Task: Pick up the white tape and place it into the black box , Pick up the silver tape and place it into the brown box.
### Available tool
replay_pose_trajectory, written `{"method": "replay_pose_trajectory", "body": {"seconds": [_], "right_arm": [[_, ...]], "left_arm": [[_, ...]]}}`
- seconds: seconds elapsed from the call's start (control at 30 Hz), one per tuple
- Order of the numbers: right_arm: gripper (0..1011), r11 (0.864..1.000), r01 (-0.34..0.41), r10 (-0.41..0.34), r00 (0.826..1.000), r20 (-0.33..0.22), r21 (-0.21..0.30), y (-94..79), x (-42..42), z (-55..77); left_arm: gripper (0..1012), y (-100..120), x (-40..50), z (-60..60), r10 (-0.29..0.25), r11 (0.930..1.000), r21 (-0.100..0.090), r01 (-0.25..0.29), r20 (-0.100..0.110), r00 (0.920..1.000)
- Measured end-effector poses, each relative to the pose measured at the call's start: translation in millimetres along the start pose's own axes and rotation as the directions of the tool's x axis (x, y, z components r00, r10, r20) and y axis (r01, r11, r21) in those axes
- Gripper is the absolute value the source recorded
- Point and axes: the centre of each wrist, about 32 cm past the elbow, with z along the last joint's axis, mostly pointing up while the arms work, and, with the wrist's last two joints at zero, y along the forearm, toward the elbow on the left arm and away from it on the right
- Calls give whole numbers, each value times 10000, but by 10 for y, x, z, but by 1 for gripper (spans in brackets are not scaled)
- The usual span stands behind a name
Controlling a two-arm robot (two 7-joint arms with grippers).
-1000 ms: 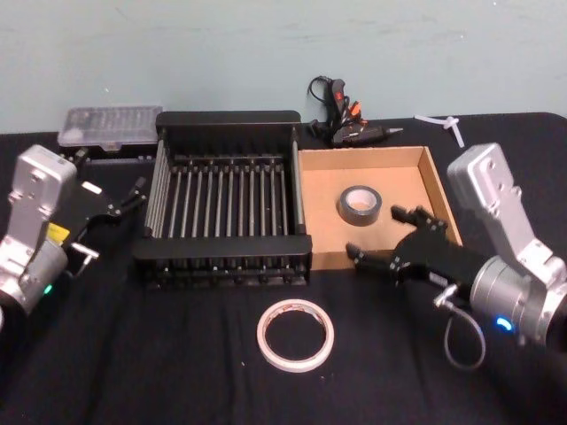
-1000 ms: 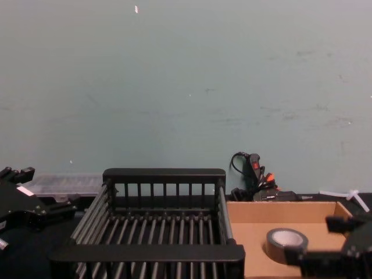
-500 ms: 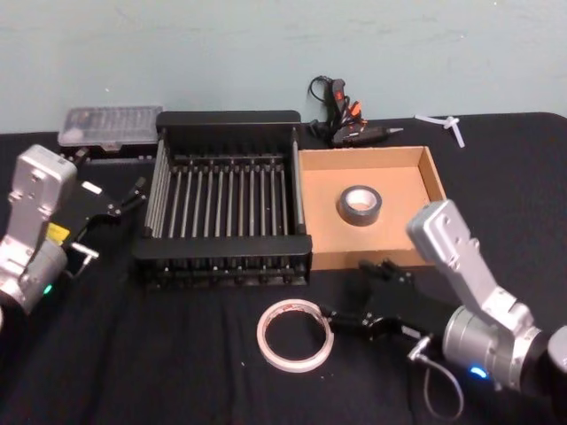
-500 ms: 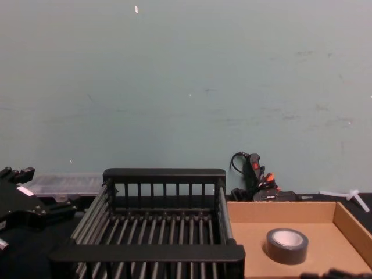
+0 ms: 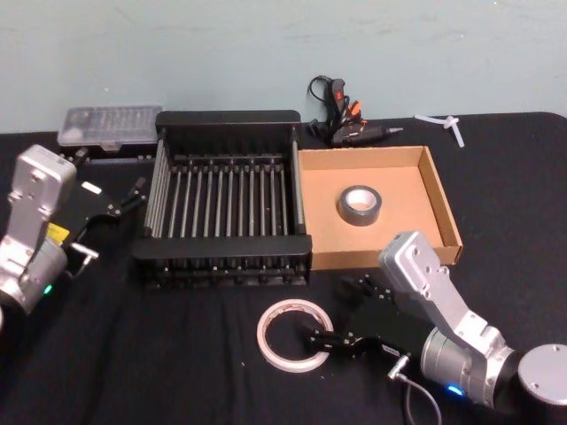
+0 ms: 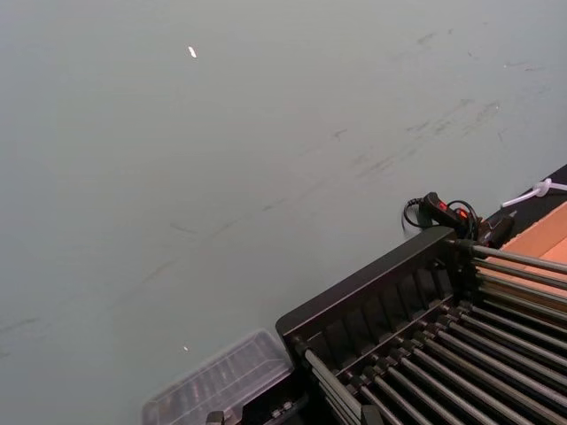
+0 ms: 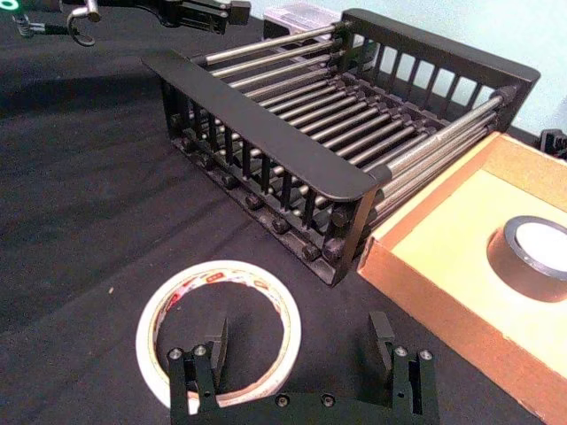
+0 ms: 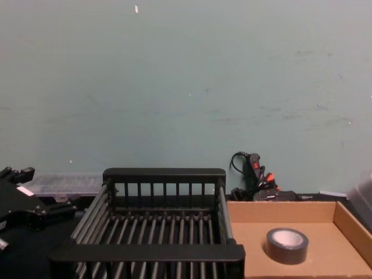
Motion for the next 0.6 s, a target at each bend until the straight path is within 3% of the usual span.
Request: {"method": "replay_pose_trajectory", "body": {"seconds": [0.6], "right_arm": [[1000, 10000, -35, 35, 10000, -49, 13, 171, -10, -108]], "left_arm": [[1001, 0, 0, 0, 0, 10000, 0, 0, 0, 10000]]}}
